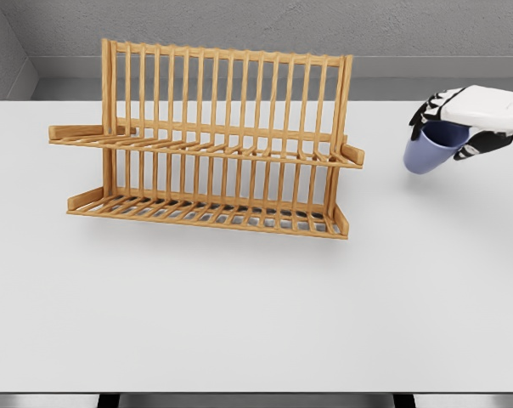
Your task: Right arm put cup on second shelf
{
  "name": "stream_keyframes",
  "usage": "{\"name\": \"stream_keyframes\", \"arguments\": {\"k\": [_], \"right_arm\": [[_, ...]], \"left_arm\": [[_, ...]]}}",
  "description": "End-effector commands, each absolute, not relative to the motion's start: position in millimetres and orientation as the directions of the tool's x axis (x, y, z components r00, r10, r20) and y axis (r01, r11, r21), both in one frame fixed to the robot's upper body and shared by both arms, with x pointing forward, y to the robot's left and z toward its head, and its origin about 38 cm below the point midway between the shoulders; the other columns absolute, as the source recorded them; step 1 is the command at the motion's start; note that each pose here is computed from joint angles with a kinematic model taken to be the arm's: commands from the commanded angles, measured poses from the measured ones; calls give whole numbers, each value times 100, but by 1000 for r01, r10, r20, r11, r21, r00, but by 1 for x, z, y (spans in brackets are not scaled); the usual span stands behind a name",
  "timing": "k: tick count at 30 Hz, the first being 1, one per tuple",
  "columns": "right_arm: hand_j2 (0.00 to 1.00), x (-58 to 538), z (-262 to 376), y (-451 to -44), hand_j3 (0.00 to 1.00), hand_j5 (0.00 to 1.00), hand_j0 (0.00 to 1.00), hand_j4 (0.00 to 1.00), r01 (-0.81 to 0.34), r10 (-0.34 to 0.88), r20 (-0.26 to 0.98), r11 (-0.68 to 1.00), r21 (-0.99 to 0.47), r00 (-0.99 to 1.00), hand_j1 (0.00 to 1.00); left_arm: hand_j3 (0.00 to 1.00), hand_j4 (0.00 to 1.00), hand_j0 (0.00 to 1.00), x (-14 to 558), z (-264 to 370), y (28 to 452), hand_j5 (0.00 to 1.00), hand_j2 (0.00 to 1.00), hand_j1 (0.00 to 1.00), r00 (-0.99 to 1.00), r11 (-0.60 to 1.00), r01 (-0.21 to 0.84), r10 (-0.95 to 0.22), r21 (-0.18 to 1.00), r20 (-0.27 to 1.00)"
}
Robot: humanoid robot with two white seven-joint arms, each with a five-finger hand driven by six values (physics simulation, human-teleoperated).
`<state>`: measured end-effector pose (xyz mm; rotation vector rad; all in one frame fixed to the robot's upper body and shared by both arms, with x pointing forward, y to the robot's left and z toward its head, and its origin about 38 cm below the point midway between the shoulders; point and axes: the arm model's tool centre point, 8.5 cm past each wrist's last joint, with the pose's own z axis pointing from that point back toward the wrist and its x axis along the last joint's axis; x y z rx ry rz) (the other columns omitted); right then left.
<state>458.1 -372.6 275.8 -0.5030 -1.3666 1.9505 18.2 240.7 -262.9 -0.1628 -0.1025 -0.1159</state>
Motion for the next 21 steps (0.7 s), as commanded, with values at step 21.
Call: {"name": "stream_keyframes", "arguments": {"k": [21], "right_arm": [[56, 428, 358, -284, 56, 56, 56, 56, 9, 514, -151, -269, -963, -845, 56]], "left_arm": [[100, 100, 100, 18, -263, 241, 100, 100, 100, 988, 980, 123, -106, -156, 111]]}}
